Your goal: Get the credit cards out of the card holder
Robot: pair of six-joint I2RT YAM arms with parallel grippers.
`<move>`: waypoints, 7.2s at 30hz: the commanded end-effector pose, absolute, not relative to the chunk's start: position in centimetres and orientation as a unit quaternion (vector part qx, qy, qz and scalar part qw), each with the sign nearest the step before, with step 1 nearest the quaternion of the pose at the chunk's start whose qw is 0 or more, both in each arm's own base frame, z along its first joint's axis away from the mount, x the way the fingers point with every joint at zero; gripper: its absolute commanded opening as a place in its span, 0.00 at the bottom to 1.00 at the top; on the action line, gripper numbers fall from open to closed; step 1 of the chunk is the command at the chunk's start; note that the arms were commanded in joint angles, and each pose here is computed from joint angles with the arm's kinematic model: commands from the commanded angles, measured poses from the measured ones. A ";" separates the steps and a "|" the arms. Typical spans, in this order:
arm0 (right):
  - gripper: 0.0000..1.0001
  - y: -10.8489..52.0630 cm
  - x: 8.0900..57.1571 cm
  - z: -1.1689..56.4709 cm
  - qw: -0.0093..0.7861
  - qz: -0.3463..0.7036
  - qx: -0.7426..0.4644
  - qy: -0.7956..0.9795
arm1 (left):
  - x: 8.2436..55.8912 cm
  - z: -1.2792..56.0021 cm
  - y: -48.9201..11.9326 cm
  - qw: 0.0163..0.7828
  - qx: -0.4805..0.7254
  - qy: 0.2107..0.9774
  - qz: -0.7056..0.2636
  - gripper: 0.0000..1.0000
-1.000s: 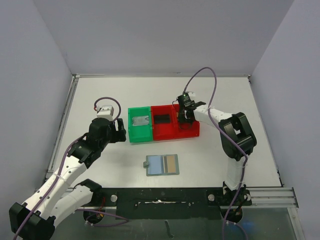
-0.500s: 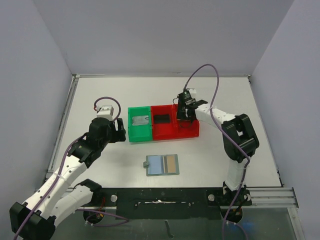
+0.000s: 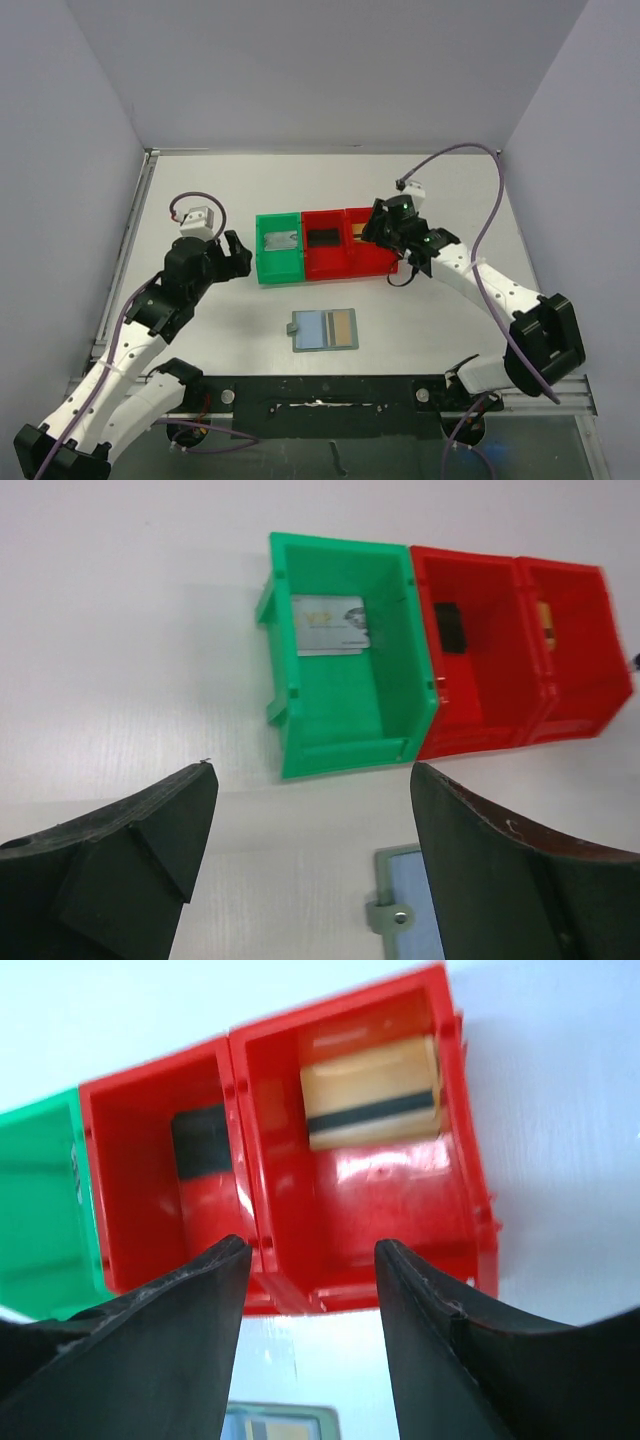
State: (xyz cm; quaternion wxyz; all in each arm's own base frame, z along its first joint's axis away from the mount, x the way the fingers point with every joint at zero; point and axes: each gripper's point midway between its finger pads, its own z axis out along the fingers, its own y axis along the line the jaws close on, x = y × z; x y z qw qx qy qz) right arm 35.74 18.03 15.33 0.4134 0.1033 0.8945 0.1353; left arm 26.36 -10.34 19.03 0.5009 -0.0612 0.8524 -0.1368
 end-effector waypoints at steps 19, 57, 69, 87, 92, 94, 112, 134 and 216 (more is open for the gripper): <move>0.39 23.3 23.0 10.5 0.365 0.283 0.038 0.886 | 19.9 16.6 -29.3 0.378 -0.044 0.831 -0.406 0.49; 0.37 25.6 18.7 4.1 0.203 0.324 -0.078 0.921 | 15.7 2.3 -25.5 0.295 0.005 0.930 -0.221 0.51; 0.05 26.3 19.5 6.1 0.234 0.338 -0.084 0.908 | 15.3 1.7 -25.8 0.284 0.015 0.931 -0.226 0.31; 0.38 25.4 19.4 6.4 0.238 0.317 -0.084 0.914 | 15.6 2.6 -25.8 0.293 0.008 0.929 -0.227 0.21; 0.40 23.1 19.9 5.5 0.233 0.241 -0.061 0.940 | 15.8 2.7 -25.8 0.296 0.007 0.928 -0.224 0.21; 0.39 23.3 20.1 6.2 0.247 0.255 -0.057 0.933 | 15.8 2.7 -25.8 0.296 0.007 0.928 -0.225 0.21; 0.27 25.2 19.3 3.6 0.201 0.285 -0.081 0.934 | 15.5 2.6 -26.0 0.289 0.013 0.929 -0.231 0.21; 0.35 23.8 19.9 6.3 0.239 0.239 -0.075 0.938 | 15.9 3.0 -26.1 0.295 0.020 0.930 -0.217 0.15; 0.14 24.9 19.3 3.4 0.187 0.110 -0.116 0.969 | 15.9 3.0 -26.1 0.293 0.030 0.932 -0.211 0.11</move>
